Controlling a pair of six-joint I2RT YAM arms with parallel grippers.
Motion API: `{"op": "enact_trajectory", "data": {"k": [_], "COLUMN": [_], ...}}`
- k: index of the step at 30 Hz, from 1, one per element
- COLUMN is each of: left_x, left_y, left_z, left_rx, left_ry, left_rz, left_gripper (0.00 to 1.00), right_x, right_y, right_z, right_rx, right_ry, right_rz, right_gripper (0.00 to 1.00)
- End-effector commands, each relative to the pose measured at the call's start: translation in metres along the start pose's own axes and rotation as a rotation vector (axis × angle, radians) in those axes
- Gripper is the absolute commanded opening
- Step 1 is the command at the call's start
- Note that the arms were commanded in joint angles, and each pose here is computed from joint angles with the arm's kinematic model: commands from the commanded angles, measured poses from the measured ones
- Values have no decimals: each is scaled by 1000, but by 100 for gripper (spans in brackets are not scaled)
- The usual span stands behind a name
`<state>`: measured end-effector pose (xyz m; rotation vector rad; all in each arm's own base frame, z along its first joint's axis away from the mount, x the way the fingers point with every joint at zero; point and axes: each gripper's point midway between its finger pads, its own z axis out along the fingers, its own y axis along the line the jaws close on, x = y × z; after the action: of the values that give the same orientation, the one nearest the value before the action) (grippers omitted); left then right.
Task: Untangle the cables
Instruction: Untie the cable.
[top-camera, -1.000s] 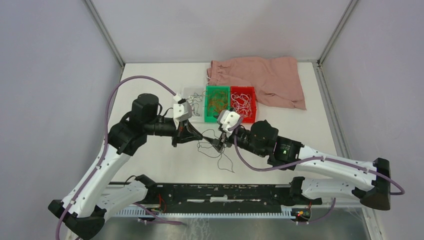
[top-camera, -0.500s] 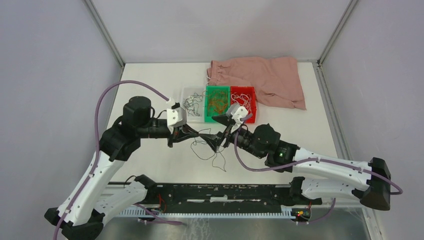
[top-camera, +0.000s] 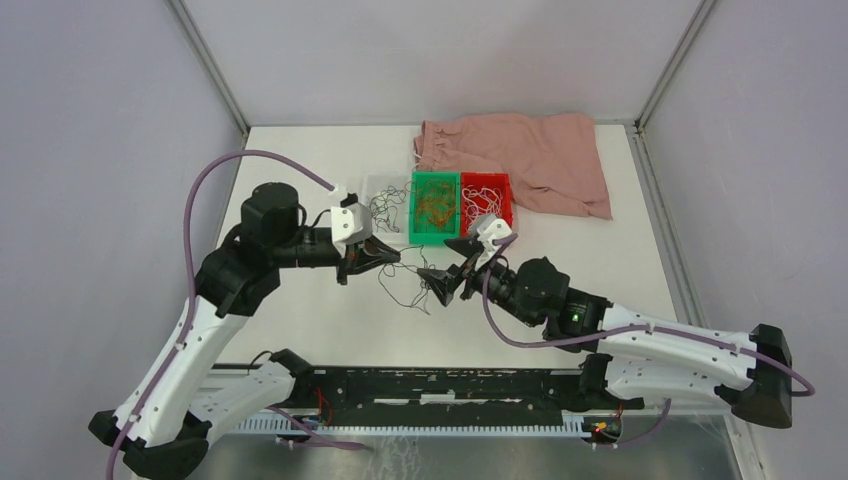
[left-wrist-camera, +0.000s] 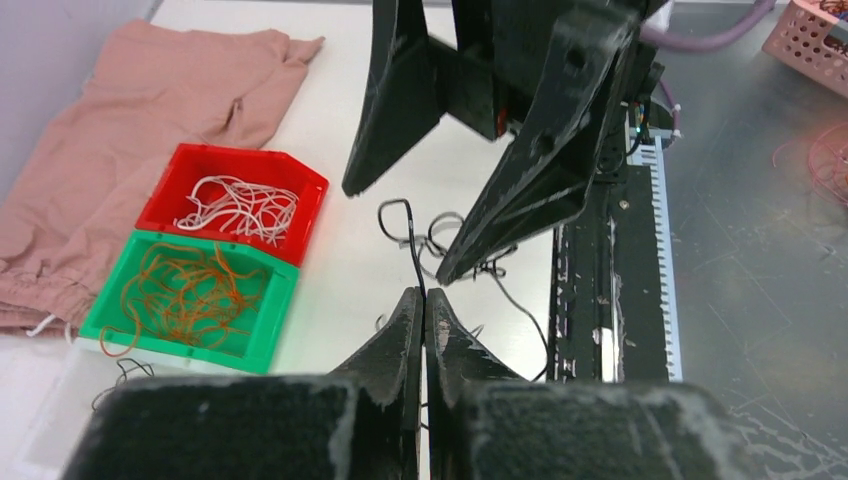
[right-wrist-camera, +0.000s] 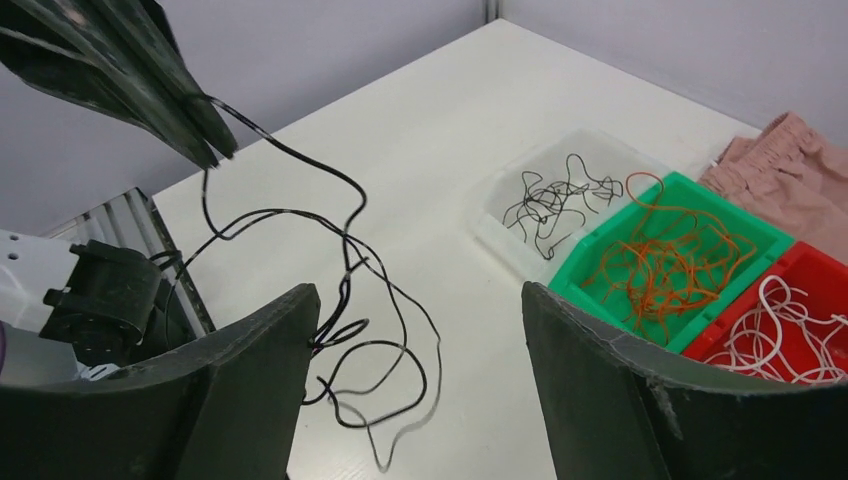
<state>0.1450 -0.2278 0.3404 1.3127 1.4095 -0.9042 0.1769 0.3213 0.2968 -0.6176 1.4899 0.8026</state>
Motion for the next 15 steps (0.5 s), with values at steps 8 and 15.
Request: {"op": "enact_trajectory", "data": {"k": [8,15], "left_x": [-48,-74], "left_y": [11,12], "left_z": [-9,-17], "left_rx": [-64,-79], "left_ry": [-106,-151], "left_rz": [51,91], "left_gripper": [3,3], "right_x": [29,47], "right_y": [-37,-53], "right_z": [24,16], "right_rx": [294,394], "right_ry": [45,-21], "right_rz": [110,255], "right_gripper": [80,78]}}
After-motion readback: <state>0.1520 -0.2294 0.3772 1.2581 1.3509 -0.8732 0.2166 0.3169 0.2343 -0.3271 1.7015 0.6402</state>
